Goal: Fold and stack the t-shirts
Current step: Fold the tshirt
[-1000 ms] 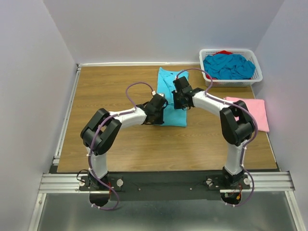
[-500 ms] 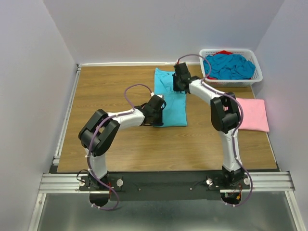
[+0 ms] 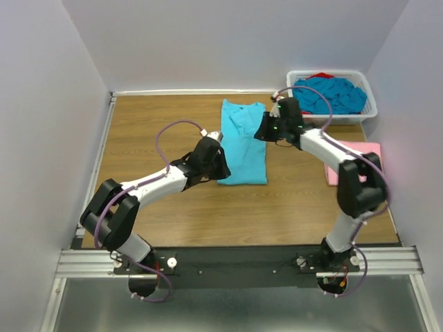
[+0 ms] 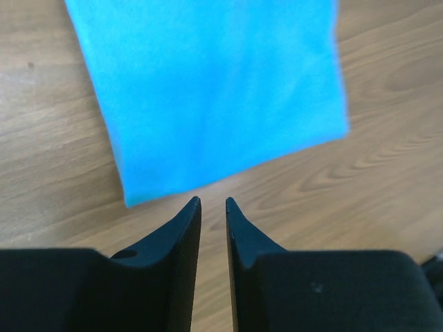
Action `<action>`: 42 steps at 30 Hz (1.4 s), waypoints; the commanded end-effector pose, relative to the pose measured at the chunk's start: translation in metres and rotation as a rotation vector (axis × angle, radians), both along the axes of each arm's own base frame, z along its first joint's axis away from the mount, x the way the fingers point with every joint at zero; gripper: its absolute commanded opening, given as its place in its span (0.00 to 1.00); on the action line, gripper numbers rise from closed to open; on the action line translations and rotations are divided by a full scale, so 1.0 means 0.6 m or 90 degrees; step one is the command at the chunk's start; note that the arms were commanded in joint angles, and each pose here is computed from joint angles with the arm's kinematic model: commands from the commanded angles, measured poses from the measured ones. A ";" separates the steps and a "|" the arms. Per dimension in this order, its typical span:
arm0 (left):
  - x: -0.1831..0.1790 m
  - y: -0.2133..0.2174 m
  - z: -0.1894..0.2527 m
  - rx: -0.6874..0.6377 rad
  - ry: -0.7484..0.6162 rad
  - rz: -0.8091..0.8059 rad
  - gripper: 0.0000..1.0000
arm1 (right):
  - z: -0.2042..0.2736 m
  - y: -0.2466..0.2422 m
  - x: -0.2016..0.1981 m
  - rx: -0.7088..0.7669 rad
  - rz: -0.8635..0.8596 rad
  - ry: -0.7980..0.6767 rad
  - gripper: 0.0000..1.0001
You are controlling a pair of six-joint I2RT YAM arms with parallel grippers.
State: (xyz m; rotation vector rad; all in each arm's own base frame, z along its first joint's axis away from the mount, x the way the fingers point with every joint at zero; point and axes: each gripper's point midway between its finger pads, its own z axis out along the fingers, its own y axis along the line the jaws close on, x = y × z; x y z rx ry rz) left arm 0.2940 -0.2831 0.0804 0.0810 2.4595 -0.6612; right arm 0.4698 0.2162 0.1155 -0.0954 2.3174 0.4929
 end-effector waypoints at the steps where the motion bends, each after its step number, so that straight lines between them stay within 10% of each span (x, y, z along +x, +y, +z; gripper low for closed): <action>1: 0.019 -0.013 0.072 -0.136 -0.064 0.007 0.29 | 0.073 0.047 -0.103 0.237 0.112 0.015 0.32; 10: 0.027 -0.024 -0.016 -0.209 0.010 -0.017 0.21 | -0.028 0.037 -0.239 0.460 0.150 0.136 0.39; 19: 0.001 0.055 -0.097 -0.218 0.096 0.078 0.15 | -0.159 -0.049 -0.291 0.486 0.018 0.262 0.38; 33: 0.146 0.021 0.070 -0.269 -0.099 0.058 0.25 | 0.025 -0.048 -0.113 0.484 0.050 0.052 0.44; 42: 0.283 -0.021 0.009 -0.262 -0.067 0.058 0.25 | -0.025 -0.017 0.008 0.510 -0.006 0.057 0.44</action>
